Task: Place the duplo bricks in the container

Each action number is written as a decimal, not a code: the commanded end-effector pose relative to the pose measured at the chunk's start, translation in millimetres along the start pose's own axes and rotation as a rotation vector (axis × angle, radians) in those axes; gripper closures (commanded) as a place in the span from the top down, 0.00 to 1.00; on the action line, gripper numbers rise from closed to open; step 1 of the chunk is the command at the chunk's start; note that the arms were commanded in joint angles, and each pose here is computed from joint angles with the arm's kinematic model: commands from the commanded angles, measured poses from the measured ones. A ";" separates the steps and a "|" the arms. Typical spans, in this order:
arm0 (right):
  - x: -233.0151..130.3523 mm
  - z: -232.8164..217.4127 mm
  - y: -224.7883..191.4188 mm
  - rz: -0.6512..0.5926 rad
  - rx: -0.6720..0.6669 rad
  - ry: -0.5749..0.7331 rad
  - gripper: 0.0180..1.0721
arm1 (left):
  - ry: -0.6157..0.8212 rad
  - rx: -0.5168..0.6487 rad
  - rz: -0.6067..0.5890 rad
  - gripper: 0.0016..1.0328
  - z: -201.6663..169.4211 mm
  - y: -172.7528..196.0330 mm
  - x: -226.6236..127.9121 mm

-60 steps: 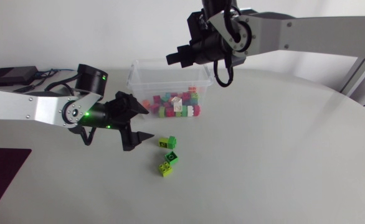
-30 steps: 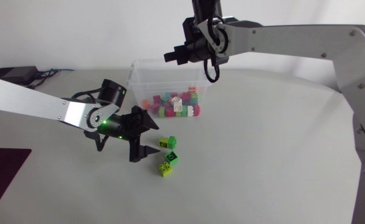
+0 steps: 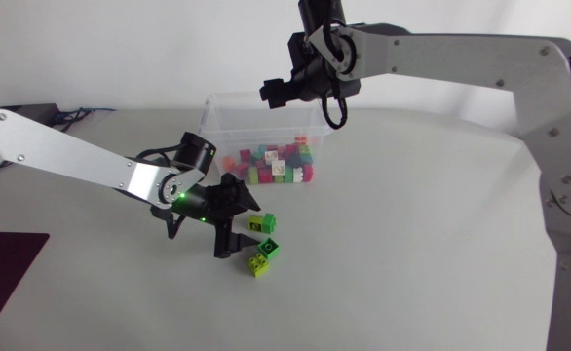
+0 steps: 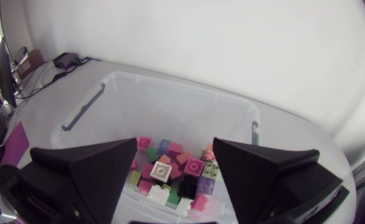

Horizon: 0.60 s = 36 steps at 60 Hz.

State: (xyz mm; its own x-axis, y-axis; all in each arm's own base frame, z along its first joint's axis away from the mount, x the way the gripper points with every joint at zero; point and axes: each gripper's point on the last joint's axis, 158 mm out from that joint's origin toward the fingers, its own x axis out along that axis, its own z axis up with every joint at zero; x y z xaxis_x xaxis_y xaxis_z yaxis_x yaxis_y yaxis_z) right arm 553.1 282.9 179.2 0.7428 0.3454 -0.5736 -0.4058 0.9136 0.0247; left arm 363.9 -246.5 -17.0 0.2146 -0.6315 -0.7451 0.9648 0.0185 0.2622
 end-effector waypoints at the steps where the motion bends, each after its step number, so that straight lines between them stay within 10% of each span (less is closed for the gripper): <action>1: -29.1 8.2 8.3 0.010 -0.018 -0.016 0.96 | -0.009 0.047 -0.008 0.88 3.3 3.9 8.7; 36: -78.4 -142.0 72.5 0.232 -0.276 0.224 0.96 | 0.061 0.089 -0.090 0.50 -20.0 6.9 18.2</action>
State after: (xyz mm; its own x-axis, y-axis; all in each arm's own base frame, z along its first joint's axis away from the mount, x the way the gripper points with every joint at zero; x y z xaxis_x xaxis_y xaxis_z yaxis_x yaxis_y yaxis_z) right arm 402.1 290.8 115.5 0.5149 0.4338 -0.7394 -0.6512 0.7588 -0.0084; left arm 373.9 -244.6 -32.1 0.1547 -0.5892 -0.7931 0.9672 -0.0735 0.2433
